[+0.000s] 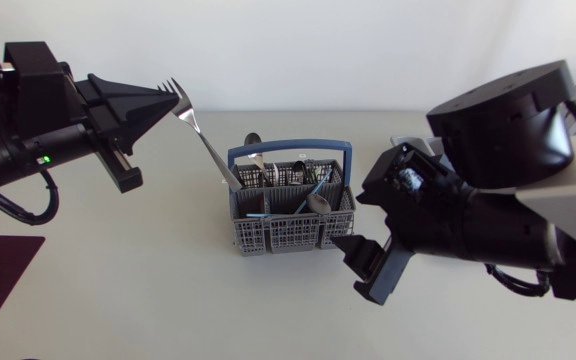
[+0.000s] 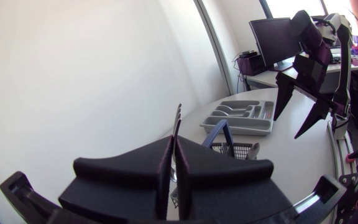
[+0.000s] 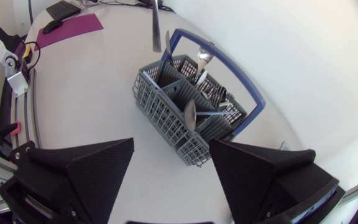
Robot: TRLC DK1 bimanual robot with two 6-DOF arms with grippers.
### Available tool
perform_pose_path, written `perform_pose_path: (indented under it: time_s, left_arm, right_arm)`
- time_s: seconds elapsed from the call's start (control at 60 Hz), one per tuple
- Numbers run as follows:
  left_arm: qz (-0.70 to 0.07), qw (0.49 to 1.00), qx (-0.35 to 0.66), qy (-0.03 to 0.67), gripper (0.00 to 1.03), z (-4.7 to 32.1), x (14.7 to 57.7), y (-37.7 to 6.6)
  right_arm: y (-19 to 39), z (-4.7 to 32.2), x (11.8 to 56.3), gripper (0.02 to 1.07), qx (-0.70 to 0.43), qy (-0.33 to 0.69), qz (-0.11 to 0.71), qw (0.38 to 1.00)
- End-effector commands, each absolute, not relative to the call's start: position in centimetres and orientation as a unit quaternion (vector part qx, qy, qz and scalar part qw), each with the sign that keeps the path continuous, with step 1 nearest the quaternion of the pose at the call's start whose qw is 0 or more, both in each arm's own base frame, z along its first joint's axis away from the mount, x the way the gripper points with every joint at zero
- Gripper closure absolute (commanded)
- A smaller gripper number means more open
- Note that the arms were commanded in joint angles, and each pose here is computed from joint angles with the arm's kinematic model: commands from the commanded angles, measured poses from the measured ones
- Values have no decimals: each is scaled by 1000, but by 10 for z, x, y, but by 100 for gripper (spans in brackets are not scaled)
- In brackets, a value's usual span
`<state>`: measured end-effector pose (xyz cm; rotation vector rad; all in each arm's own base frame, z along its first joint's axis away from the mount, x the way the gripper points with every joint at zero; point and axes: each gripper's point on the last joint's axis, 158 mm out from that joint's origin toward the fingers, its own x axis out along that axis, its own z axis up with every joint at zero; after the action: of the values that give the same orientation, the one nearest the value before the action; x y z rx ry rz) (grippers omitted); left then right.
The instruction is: Sort the cutlery from the basket into the organizer compartments.
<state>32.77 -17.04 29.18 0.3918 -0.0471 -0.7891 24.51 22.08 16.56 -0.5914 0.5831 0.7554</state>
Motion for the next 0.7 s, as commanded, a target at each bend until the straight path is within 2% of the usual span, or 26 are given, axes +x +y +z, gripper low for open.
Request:
perform_pose_path:
  time_s: [0.0, 0.267, 0.617, 0.683]
  left_arm:
    - [-377, 911, 164, -43, 100, 324, 318, -168]
    - [-363, 928, 90, 4, 100, 330, 313, -183]
    - [-348, 936, 12, 44, 100, 319, 328, -209]
    - [-345, 937, 0, 49, 100, 316, 330, -214]
  right_arm:
    - [227, 188, 249, 20, -266, 259, 355, 858]
    - [240, 230, 255, 20, -257, 209, 359, 873]
    - [265, 234, 263, 21, -248, 182, 371, 876]
    - [270, 233, 266, 25, -246, 178, 372, 877]
